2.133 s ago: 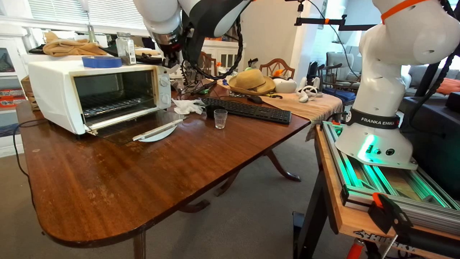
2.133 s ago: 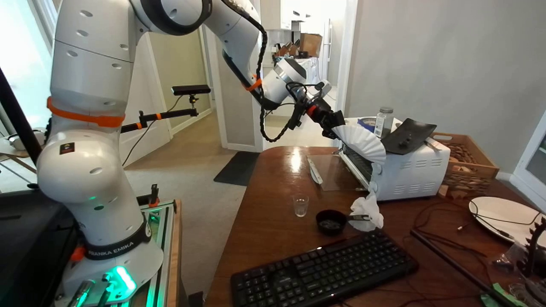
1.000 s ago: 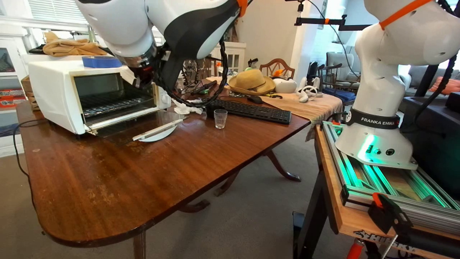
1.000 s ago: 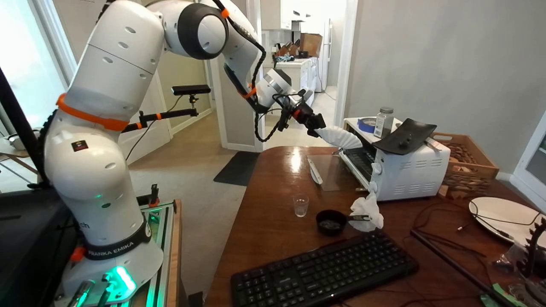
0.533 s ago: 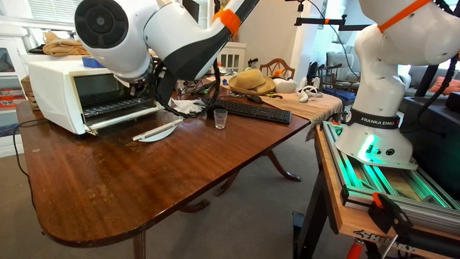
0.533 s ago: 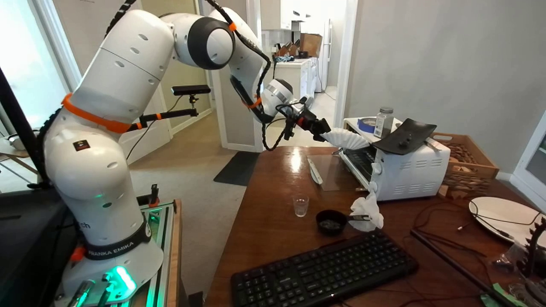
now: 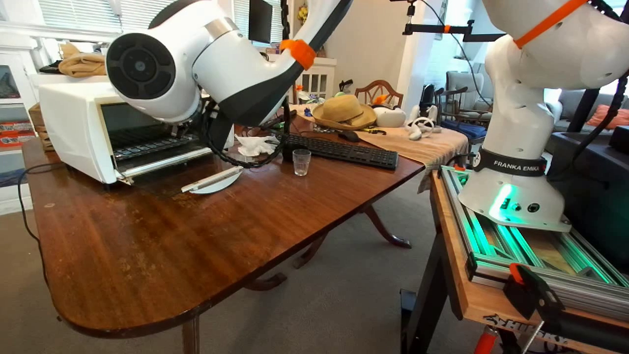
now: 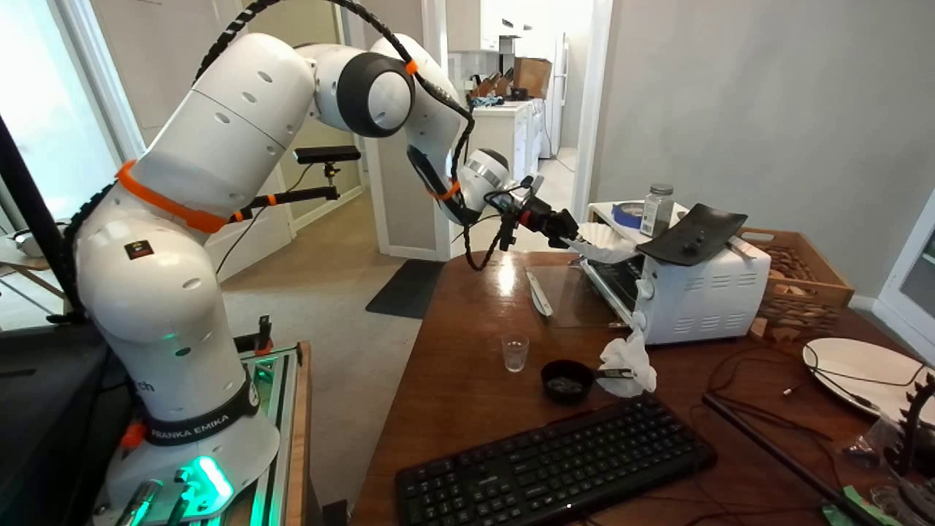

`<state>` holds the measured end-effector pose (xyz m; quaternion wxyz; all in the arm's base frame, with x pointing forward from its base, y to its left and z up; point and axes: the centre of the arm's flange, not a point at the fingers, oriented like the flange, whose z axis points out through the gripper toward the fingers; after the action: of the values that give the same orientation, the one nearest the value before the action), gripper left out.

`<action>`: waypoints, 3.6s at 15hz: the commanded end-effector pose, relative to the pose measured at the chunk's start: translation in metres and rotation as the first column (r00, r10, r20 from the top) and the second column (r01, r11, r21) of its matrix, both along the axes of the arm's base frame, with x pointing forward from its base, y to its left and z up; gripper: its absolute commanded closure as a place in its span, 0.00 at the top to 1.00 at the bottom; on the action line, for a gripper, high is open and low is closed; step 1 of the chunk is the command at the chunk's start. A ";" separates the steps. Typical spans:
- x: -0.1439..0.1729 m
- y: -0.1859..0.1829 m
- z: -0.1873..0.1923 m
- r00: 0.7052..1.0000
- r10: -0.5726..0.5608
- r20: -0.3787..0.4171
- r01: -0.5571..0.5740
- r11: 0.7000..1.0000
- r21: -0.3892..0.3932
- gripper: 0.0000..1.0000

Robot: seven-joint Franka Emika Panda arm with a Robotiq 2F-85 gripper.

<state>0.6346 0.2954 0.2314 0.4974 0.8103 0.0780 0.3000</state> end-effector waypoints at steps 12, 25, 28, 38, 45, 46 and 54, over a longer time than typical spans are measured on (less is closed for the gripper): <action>0.031 0.007 -0.027 0.993 0.026 0.117 -0.028 0.999 0.018 0.00; 0.054 0.001 -0.057 0.924 0.115 0.364 -0.172 0.977 0.129 0.00; 0.054 -0.001 -0.065 0.908 0.101 0.407 -0.188 0.966 0.180 0.00; 0.054 -0.017 -0.065 0.845 0.055 0.532 -0.244 0.925 0.292 0.00; 0.053 -0.012 -0.056 0.864 0.003 0.504 -0.197 0.923 0.331 0.00; 0.051 -0.012 -0.053 0.867 -0.007 0.498 -0.192 0.918 0.348 0.00; 0.057 -0.022 -0.044 0.916 -0.031 0.400 -0.169 0.873 0.456 0.00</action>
<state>0.6936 0.2830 0.1831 0.2898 0.8082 -0.0835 0.5059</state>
